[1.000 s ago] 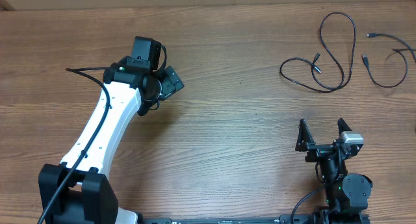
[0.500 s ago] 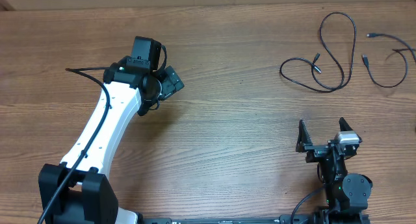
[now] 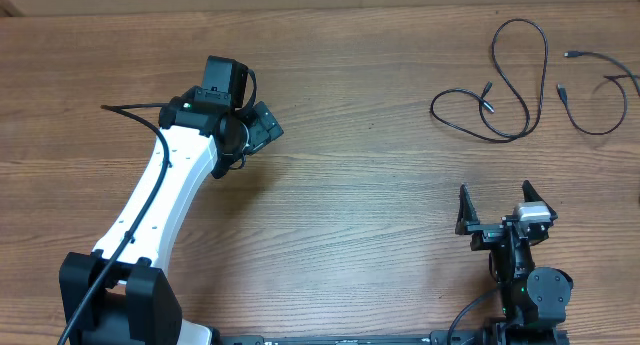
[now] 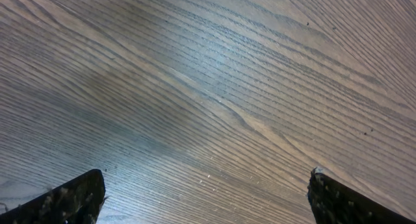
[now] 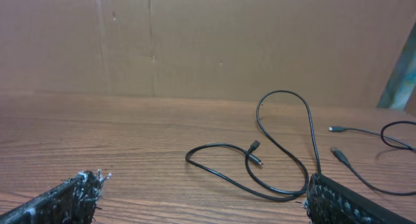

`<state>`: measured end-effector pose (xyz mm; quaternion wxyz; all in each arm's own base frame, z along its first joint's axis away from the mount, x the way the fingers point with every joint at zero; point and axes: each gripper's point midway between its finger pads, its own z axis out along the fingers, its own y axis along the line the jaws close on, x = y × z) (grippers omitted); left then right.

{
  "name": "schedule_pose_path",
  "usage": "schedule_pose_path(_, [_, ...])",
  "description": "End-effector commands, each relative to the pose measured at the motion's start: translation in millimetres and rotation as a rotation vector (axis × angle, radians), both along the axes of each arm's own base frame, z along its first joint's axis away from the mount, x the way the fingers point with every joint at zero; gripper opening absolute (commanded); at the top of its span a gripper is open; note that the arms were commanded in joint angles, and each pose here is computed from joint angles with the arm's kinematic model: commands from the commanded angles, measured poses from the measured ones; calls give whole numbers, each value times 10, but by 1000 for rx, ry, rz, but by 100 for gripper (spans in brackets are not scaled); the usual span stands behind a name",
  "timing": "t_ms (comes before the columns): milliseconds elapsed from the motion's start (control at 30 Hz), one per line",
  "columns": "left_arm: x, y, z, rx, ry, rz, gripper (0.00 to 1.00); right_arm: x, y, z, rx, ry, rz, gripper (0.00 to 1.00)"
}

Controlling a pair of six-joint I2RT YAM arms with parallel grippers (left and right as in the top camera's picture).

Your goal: Untangle cables

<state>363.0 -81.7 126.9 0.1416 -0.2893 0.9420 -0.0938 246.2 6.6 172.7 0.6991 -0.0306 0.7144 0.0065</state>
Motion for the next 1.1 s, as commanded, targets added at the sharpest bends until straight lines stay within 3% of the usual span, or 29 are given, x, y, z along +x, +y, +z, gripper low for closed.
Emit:
schedule_pose_path(0, [6,-4,20,-3,-4,5,100,2,-10,-27,-4,0,-4,100])
schedule_pose_path(267, [80,-20,48,-14,-35,16,100,2,-10,-27,-4,0,-4,100])
schedule_pose_path(433, [240,-52,141,64,-138,-218,99,2,-10,-27,-4,0,-4,100])
schedule_pose_path(567, [284,-35,290,110,-203,-294,99,2,-10,-27,-4,0,-4,100])
schedule_pose_path(833, [306,-11,1070,168,-468,-364,100,2,-10,-27,-4,0,-4,100])
schedule_pose_path(1067, [44,-27,1841,165,-700,-406,99,2,-10,-27,-4,0,-4,100])
